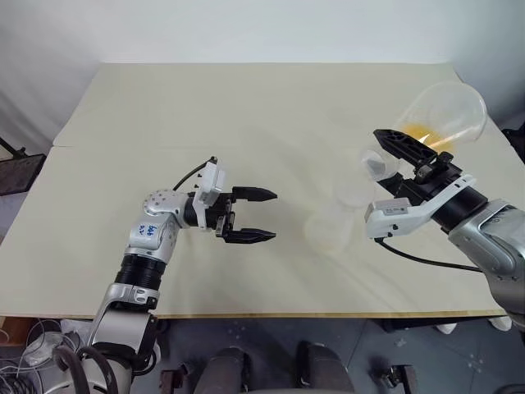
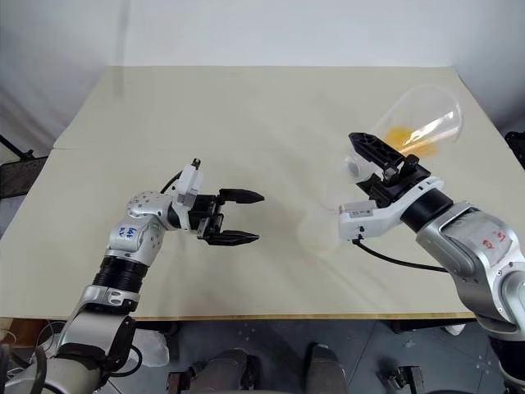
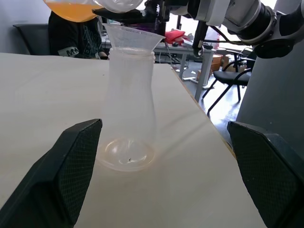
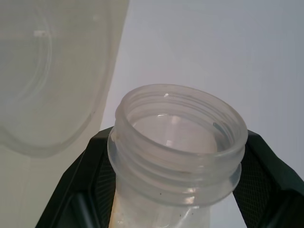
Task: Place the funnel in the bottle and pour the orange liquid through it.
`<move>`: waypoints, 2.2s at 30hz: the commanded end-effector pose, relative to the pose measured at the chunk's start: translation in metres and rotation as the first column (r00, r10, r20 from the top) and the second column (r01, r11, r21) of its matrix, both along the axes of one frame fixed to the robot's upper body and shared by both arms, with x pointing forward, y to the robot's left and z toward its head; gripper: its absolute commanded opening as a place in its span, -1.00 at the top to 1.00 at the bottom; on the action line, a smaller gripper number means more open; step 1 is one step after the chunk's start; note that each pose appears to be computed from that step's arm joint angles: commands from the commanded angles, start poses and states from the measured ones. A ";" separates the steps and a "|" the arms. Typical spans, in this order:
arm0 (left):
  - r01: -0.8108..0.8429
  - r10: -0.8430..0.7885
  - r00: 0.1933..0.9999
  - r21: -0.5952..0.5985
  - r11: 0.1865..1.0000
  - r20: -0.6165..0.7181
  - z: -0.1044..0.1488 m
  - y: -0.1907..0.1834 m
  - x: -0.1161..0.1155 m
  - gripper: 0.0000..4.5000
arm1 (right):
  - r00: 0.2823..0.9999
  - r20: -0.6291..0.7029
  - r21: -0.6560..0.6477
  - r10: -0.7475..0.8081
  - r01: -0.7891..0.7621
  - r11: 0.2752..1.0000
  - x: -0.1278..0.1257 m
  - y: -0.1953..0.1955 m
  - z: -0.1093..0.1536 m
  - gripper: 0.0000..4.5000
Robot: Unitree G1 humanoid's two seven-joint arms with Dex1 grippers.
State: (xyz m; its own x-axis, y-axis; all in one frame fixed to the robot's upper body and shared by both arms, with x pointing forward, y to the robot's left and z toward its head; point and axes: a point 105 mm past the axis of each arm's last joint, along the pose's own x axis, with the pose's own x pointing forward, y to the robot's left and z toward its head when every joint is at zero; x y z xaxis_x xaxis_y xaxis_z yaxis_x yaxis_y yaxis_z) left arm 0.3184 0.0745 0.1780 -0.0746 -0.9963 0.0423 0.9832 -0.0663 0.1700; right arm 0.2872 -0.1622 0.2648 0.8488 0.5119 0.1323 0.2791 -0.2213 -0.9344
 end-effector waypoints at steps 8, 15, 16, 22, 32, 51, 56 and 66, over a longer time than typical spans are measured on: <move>0.022 -0.021 0.999 -0.007 1.000 0.040 0.012 -0.003 -0.001 -1.00 | 0.996 0.094 -0.052 -0.009 0.014 0.999 -0.007 -0.003 0.014 -0.24; 0.021 -0.021 0.999 -0.007 1.000 0.039 0.012 -0.003 -0.001 -1.00 | 0.994 0.106 -0.075 -0.005 0.014 0.997 -0.007 -0.003 0.015 -0.24; 0.021 -0.021 0.999 -0.007 1.000 0.038 0.012 -0.003 0.000 -1.00 | 0.994 0.110 -0.079 -0.004 0.012 0.997 -0.007 -0.003 0.015 -0.24; 0.024 -0.023 0.999 -0.008 1.000 0.038 0.012 -0.003 0.000 -1.00 | 0.992 0.122 -0.106 0.014 -0.001 0.994 -0.007 0.000 0.017 -0.24; 0.019 -0.018 0.999 -0.012 1.000 0.042 0.014 -0.003 0.000 -1.00 | 0.991 0.133 -0.138 0.019 -0.001 0.990 -0.007 0.000 0.017 -0.24; -0.003 0.007 0.997 -0.041 0.999 0.079 0.023 -0.004 0.002 -1.00 | 0.988 0.154 -0.174 0.025 0.002 0.985 -0.006 0.000 0.021 -0.24; 0.000 0.003 0.997 -0.041 0.999 0.078 0.023 -0.004 0.002 -1.00 | 0.987 0.157 -0.184 0.028 0.001 0.983 -0.006 0.001 0.021 -0.24; -0.001 0.004 0.997 -0.042 0.999 0.078 0.024 -0.005 0.003 -1.00 | 0.987 0.158 -0.196 0.037 -0.006 0.981 -0.005 0.002 0.020 -0.24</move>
